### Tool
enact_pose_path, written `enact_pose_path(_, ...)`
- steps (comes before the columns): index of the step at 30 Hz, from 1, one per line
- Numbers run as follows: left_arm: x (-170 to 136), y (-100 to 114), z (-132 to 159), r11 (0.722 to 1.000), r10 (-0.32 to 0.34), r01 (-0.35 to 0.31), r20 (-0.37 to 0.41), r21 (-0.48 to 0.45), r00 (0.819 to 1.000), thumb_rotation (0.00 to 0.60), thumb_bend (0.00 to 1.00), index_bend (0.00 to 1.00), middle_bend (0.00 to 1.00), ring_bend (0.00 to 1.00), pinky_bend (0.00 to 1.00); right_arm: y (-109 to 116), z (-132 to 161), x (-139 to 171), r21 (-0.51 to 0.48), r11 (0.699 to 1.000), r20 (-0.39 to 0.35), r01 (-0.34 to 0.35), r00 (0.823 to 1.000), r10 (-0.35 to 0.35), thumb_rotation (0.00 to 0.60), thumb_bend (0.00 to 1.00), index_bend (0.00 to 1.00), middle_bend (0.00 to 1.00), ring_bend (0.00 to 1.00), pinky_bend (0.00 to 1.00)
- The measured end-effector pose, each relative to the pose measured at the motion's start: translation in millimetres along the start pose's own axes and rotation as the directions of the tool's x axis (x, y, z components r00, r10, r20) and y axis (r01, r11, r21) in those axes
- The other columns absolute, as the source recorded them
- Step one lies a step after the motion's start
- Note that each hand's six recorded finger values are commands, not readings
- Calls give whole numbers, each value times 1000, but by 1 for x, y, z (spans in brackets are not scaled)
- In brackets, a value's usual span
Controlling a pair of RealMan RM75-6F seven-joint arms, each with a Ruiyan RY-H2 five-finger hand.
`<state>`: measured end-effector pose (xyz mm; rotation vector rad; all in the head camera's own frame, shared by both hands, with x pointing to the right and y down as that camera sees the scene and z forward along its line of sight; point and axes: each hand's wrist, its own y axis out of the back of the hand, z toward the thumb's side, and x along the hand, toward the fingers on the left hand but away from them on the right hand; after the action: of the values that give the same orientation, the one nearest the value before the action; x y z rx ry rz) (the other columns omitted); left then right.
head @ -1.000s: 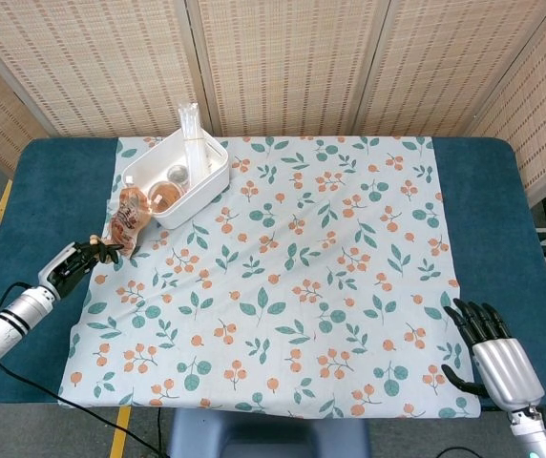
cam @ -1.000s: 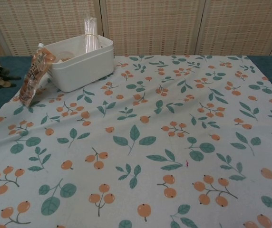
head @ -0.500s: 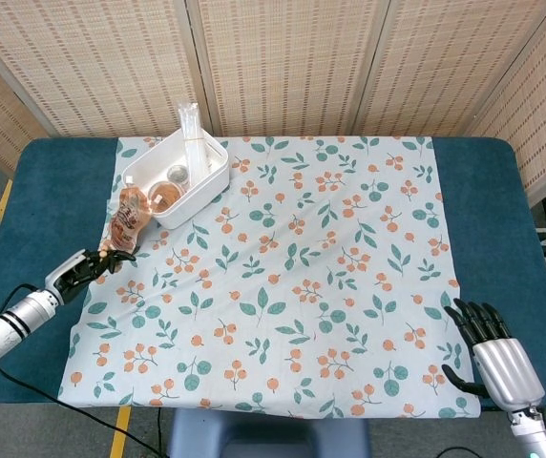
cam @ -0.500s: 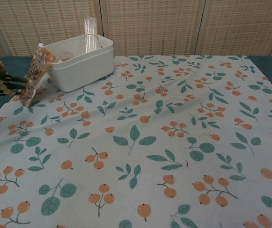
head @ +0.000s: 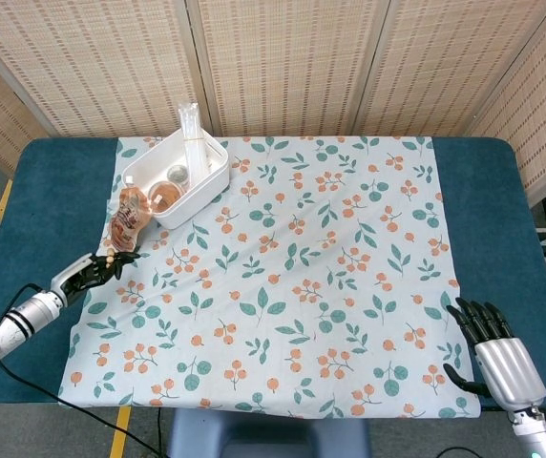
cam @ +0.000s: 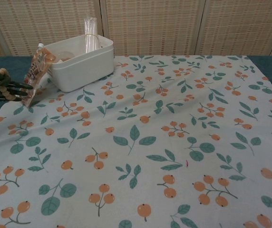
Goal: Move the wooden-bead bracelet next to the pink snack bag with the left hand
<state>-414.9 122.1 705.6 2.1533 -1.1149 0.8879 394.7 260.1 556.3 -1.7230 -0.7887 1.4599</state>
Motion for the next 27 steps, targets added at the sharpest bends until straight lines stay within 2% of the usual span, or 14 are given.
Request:
enact_pose_path(2, 0, -1, 0, 1000, 2, -2, -4, -3, 1000, 600, 977, 5, 113, 0, 0, 0, 0, 0, 0, 1000, 1, 0, 1000, 0, 450, 236, 0, 0, 0, 0)
enact_pose_path(4, 0, 0, -1, 1000, 8, -8, -2, 1, 1000, 600, 844, 1, 104, 0, 0, 0, 0, 0, 1, 1000, 2, 0, 1000, 0, 451, 236, 0, 0, 0, 0)
enact_pose_path(6, -1, -2, -1, 1000, 7, -7, 8, 1, 1000, 600, 654, 0, 92, 0, 0, 0, 0, 0, 1, 1000, 1, -1, 1000, 1, 450, 236, 0, 0, 0, 0)
enact_pose_path(10, -2, -5, 0, 1000, 6, -6, 26, 23, 1000, 600, 492, 0, 75, 0, 0, -1, 1, 0, 2, 1000, 0, -4, 1000, 4, 451, 236, 0, 0, 0, 0)
enact_pose_path(19, -3, -8, 0, 1000, 4, -4, 45, 13, 999, 600, 429, 39, 98, 0, 0, 0, 1, 0, 0, 1000, -1, 0, 1000, 0, 451, 236, 0, 0, 0, 0)
enact_pose_path(22, -3, -8, -1, 999, 8, -9, 40, 36, 999, 600, 427, 38, 100, 0, 0, 0, 0, 0, 0, 1000, 0, 0, 1000, 0, 450, 236, 0, 0, 0, 0)
enact_pose_path(27, -3, -15, -6, 990, 4, -8, 25, 140, 1000, 600, 432, 34, 106, 0, 0, 0, 1, 0, 1, 1000, -2, -1, 1000, 1, 450, 236, 0, 0, 0, 0)
